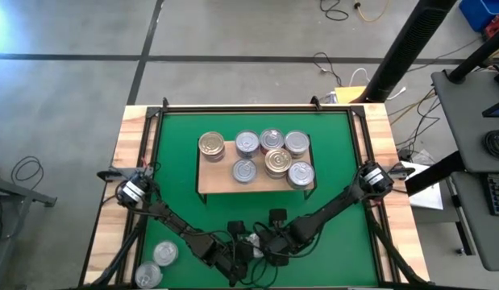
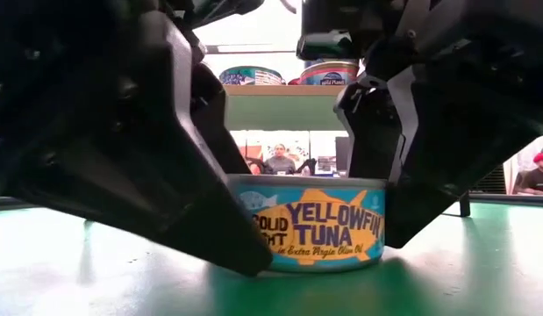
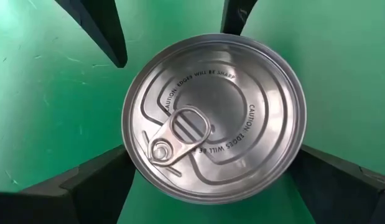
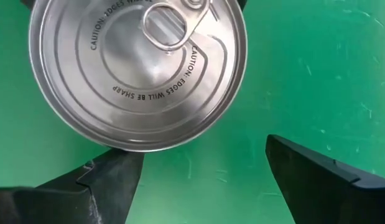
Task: Stack canned seafood by type on shelf
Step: Put the right yellow and blue tuna can on the shelf
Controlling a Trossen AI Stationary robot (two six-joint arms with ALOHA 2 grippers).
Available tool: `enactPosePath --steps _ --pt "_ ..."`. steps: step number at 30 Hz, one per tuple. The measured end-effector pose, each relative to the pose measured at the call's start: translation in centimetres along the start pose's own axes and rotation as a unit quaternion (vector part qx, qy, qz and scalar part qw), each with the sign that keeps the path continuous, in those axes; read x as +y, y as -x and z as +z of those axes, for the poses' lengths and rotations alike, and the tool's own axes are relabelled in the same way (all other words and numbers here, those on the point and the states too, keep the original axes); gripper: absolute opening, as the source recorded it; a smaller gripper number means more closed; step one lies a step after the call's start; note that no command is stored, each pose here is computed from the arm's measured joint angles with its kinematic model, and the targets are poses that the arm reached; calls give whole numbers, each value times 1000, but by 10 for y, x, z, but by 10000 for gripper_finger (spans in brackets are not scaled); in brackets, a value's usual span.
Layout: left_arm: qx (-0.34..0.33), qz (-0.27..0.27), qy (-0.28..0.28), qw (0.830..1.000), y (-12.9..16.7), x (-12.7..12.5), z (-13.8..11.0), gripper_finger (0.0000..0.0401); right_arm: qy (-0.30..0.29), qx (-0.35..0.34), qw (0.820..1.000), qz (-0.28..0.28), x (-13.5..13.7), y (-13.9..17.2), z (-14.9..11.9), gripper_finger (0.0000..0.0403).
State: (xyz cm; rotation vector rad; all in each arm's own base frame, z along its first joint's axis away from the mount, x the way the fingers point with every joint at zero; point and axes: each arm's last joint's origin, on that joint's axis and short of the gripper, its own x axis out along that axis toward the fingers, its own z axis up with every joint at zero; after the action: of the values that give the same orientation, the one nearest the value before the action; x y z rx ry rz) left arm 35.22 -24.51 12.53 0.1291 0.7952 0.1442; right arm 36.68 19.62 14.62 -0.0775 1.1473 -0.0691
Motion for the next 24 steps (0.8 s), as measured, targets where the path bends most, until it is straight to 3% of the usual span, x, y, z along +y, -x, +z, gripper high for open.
enactPosePath --steps 7,10,12,17,22,24 --pt "-38 17 9 999 -3 -4 3 387 -8 -17 1000 8 1 -2 3 330" --pt "-62 37 -23 997 -9 -7 1 387 -8 -16 1000 0 0 -2 2 340" --pt "-56 27 -26 998 -13 -7 0 390 -14 -13 1000 -1 -1 -2 2 348" --pt "-44 10 35 998 -16 -7 -2 398 -21 -12 1000 -1 -1 -3 2 360" --pt "-63 13 4 998 -20 -3 4 399 9 -7 1000 13 0 -3 2 361" --pt "-57 1 16 998 -24 1 7 400 15 -5 1000 16 0 -2 1 361"
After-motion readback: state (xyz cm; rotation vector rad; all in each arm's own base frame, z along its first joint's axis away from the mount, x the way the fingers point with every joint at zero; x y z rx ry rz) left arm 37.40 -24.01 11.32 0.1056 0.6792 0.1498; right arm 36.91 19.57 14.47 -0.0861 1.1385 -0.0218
